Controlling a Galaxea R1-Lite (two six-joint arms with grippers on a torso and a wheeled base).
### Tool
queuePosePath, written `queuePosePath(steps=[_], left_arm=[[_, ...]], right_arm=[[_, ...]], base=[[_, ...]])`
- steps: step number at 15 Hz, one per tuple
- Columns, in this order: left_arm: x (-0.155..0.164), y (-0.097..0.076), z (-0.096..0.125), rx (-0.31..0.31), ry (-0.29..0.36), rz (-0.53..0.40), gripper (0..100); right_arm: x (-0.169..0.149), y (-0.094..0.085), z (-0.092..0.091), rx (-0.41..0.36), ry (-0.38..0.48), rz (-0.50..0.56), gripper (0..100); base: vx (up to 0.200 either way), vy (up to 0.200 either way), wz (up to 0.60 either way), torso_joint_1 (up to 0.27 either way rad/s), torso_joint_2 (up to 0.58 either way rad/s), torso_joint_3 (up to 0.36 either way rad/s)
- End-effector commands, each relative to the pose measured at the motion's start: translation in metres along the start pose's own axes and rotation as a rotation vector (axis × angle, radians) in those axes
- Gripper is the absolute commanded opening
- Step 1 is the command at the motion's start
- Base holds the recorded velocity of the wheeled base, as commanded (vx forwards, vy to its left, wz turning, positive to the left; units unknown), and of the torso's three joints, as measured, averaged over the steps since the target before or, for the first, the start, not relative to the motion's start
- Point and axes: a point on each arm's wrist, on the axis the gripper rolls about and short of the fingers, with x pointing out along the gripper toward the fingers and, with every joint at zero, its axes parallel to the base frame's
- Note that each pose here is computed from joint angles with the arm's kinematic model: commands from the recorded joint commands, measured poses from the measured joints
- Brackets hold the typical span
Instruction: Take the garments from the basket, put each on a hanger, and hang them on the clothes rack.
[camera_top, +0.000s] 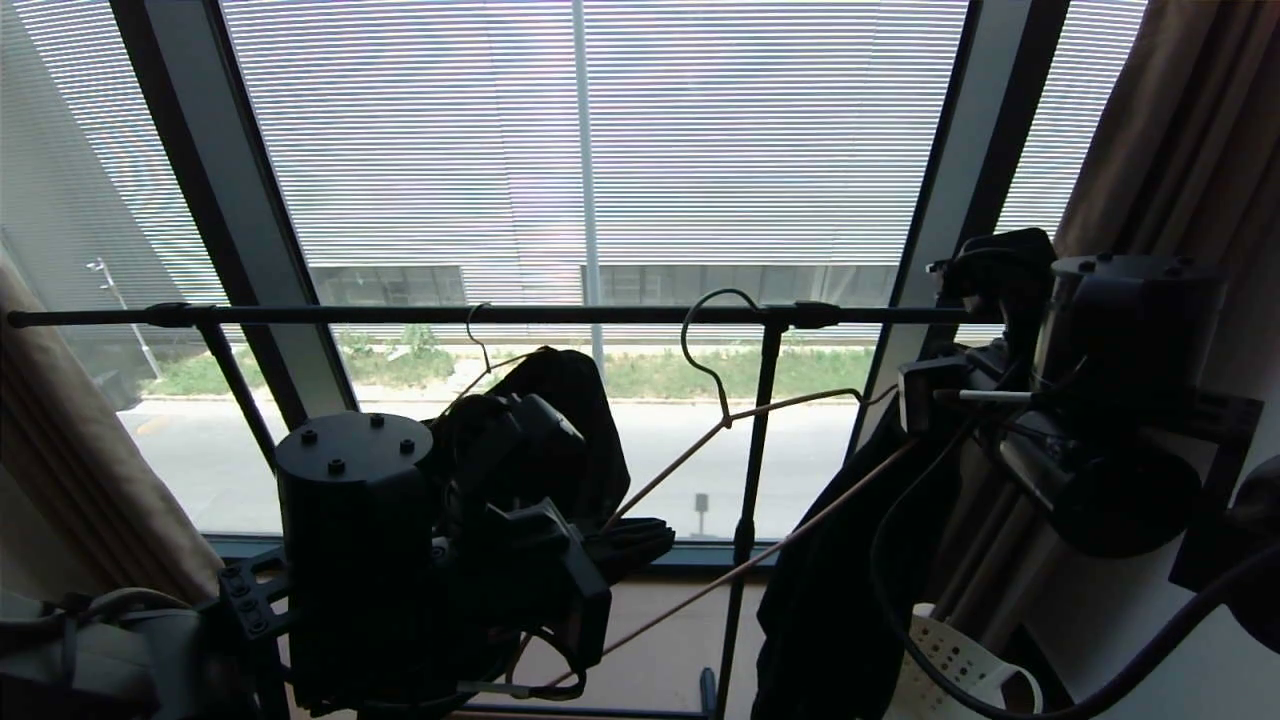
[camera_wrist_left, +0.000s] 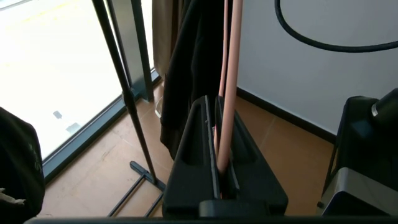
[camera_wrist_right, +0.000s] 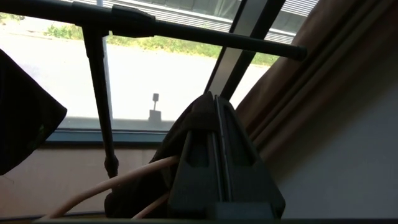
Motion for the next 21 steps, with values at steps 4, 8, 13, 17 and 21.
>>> queuePosePath(steps=[4,8,13,17,21], left_arm=[[0.007,0.003,-0.003,-0.003,0.012,0.004,0],[0.009,0.003,-0.008,-0.010,0.033,0.003,0],[0.009,0.003,-0.013,-0.016,0.051,0.000,0],[0.012,0.004,-0.017,-0.020,0.062,-0.001,0],[0.011,0.004,-0.015,-0.020,0.057,0.001,0]], right_arm=[[-0.016,0.012,-0.001,0.001,-0.011,0.046,0],[-0.040,0.030,0.006,0.030,-0.047,0.149,0],[-0.066,0.048,0.012,0.036,-0.081,0.256,0],[-0.092,0.061,0.013,0.036,-0.106,0.361,0],[-0.111,0.065,0.016,0.050,-0.123,0.433,0]], base=[[0.000,0.000,0.00,0.000,0.00,0.000],[0.000,0.000,0.00,0.000,0.00,0.000],[0.000,0.000,0.00,0.000,0.00,0.000],[0.000,0.000,0.00,0.000,0.00,0.000],[0.000,0.000,0.00,0.000,0.00,0.000]])
